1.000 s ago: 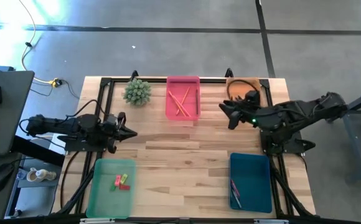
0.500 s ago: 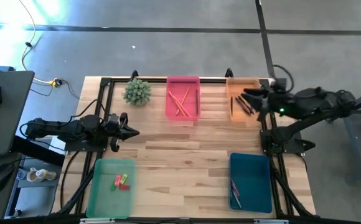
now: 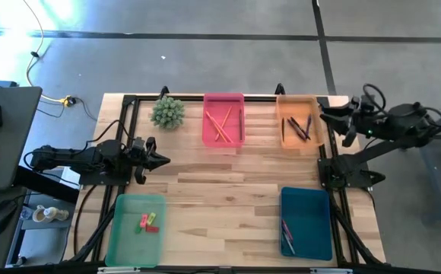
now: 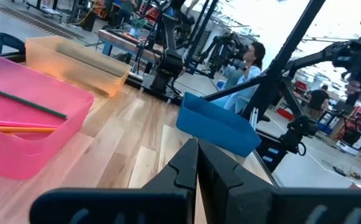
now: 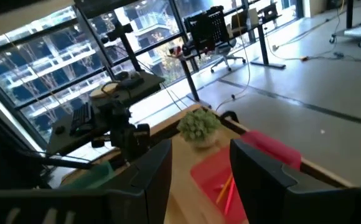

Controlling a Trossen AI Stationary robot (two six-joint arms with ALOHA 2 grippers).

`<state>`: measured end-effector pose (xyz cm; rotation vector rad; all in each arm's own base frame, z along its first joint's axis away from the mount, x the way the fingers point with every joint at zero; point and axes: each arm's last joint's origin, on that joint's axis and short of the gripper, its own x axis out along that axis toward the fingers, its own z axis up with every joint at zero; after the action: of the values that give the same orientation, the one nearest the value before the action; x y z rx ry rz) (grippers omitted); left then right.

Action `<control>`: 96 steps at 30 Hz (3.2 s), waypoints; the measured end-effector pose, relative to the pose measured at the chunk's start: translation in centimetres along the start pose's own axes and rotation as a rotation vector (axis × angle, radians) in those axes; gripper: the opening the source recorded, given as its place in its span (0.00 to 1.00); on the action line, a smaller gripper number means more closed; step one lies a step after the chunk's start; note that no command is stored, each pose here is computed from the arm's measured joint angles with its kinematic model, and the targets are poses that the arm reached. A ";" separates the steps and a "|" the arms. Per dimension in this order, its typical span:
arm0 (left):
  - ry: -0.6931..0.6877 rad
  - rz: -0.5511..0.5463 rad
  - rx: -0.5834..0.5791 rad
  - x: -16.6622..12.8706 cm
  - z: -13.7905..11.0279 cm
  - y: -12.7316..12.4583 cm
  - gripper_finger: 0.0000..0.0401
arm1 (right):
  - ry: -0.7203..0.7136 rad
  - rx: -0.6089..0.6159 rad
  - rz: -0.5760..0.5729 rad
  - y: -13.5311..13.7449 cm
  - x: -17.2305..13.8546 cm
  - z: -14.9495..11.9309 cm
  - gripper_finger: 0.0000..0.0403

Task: Sort crayons/erasers/pens/pencils in bins
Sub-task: Return to Home Position

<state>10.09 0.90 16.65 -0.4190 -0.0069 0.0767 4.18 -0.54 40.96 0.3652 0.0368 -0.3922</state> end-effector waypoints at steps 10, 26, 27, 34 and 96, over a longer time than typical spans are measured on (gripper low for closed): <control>0.025 0.015 0.002 0.0 -0.2 0.1 0.00 | 0.002 0.041 0.010 -3.1 0.3 -7.3 0.38; 0.025 0.015 0.002 0.0 -0.2 0.1 0.00 | -0.007 0.011 0.090 -3.1 4.3 -15.7 0.38; 0.025 0.015 0.002 0.0 -0.2 0.1 0.00 | 0.000 0.013 0.112 -3.0 4.4 -16.0 0.38; 0.025 0.015 0.002 0.0 -0.2 0.1 0.00 | -0.054 -0.049 0.289 -2.4 5.2 -17.3 0.38; 0.024 0.014 0.002 0.0 -0.2 0.1 0.00 | -0.144 -0.289 0.013 -6.2 7.1 -20.9 0.38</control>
<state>10.08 0.90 16.39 -0.4181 0.0202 0.0856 9.06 -1.07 18.59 0.0519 -0.0495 -0.3931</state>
